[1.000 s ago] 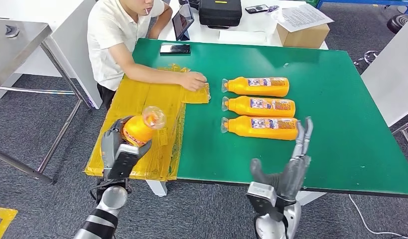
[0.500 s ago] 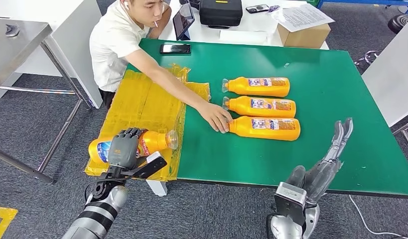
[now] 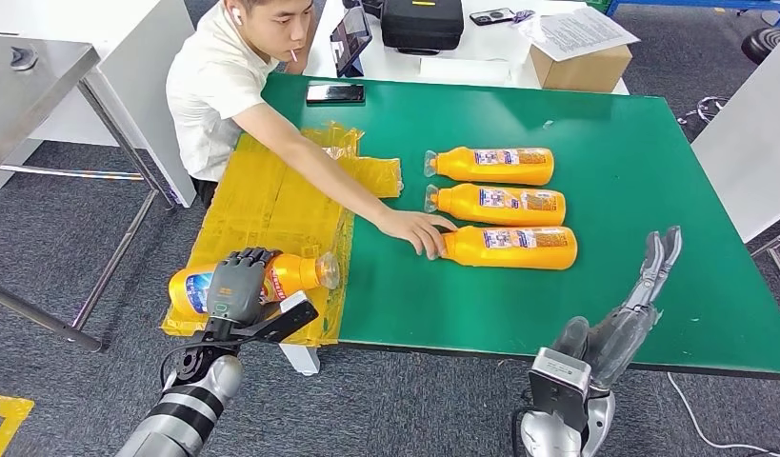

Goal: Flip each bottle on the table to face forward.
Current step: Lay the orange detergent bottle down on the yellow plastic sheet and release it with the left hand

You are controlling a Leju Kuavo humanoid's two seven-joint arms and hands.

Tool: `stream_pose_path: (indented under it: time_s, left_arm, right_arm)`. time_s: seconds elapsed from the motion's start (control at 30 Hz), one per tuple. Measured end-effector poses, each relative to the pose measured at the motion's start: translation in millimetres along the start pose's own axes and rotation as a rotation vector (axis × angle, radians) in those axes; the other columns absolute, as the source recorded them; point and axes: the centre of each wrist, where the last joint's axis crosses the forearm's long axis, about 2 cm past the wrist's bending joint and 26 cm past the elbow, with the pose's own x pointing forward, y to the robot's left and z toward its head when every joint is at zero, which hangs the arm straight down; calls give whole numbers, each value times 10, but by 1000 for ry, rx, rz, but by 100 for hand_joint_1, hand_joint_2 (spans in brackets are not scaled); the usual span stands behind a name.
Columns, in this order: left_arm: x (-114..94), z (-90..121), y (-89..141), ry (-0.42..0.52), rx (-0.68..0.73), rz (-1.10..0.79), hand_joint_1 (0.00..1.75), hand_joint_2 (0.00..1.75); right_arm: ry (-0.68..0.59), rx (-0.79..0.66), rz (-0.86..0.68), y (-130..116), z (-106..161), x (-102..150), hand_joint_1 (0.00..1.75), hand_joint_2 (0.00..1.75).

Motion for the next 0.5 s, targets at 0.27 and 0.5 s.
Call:
stream_pose_path:
  time_s: [0.27,0.5]
  left_arm:
    - [43,-143,-32,-11,-141,53,174,175]
    - [36,-254,-69,-99,-275,208,0,175]
  right_arm:
    - [41,0,-63,77,53,34,0,0]
    - [87,49,-149,221,177,62,0,0]
